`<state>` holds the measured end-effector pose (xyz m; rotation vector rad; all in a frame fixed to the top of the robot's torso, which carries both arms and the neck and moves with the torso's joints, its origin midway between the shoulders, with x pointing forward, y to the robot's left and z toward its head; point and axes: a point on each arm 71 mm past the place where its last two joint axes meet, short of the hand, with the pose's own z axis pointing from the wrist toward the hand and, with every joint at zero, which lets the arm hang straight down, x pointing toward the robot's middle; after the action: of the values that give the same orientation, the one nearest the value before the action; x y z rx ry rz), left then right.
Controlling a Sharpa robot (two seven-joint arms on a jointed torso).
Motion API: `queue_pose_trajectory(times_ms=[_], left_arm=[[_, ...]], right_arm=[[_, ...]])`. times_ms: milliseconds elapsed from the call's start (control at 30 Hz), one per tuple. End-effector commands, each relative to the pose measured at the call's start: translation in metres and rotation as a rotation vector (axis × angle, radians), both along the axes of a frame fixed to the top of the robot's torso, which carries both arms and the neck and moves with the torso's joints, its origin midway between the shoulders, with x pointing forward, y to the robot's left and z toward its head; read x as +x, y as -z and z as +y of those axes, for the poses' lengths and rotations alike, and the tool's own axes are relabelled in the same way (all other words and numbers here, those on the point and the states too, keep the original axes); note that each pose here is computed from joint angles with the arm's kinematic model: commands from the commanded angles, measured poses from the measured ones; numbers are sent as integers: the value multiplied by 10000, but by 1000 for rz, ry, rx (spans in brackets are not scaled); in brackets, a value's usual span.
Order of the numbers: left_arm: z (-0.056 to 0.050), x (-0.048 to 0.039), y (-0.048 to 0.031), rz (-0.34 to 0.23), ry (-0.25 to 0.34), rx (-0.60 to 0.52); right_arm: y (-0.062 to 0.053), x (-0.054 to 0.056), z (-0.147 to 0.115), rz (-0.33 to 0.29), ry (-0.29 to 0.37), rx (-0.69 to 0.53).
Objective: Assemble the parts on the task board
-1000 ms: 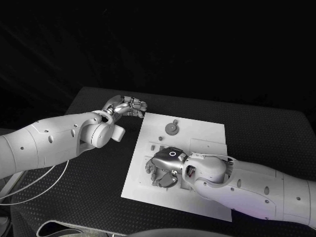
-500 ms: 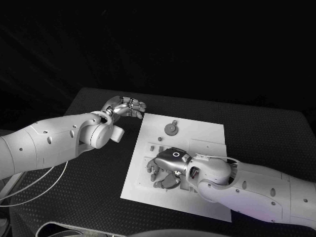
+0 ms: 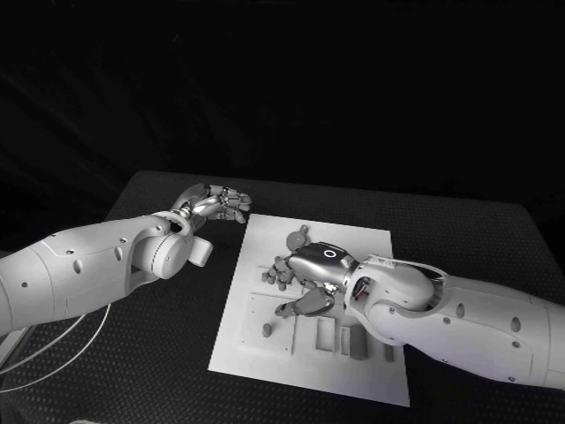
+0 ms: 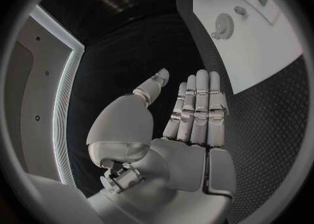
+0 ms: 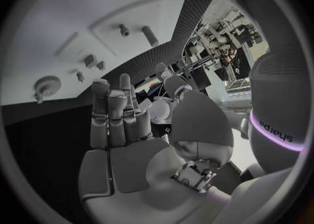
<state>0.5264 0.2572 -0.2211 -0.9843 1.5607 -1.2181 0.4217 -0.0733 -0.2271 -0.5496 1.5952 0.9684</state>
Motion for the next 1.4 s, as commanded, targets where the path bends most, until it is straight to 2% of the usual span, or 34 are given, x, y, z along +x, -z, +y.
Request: queue_pose_trajectory(times_ms=[33,133,200,300,367,400,500,733,933,1000,1233,1400], left_arm=[[-24,17,-9,-8,11,-12],[-16,29,-5,-8,8,-13],[-16,39,-1,-9,7,-13],[-5,51,7,-9,2,-12],[7,59,12,-9,-2,-10],[11,62,14,-9,-3,-9],[26,65,33,-6,-9,-7],[36,58,80,1,-12,-5],[69,55,110,8,-12,-5],[73,50,121,10,-11,-5],[94,29,179,22,-8,-6],[51,15,190,33,21,-11]], right_arm=[[-135,106,-155,99,61,67],[-218,227,-323,161,126,72],[-250,313,-474,241,190,82],[-208,404,-679,392,286,38],[-164,435,-785,475,326,-3],[-133,424,-823,508,325,-41],[-98,373,-865,506,315,-132],[-25,296,-1001,566,327,-216],[113,215,-1159,683,339,-288],[165,176,-1205,705,348,-308],[254,129,-1367,731,425,-324],[327,73,-1499,778,471,-376]])
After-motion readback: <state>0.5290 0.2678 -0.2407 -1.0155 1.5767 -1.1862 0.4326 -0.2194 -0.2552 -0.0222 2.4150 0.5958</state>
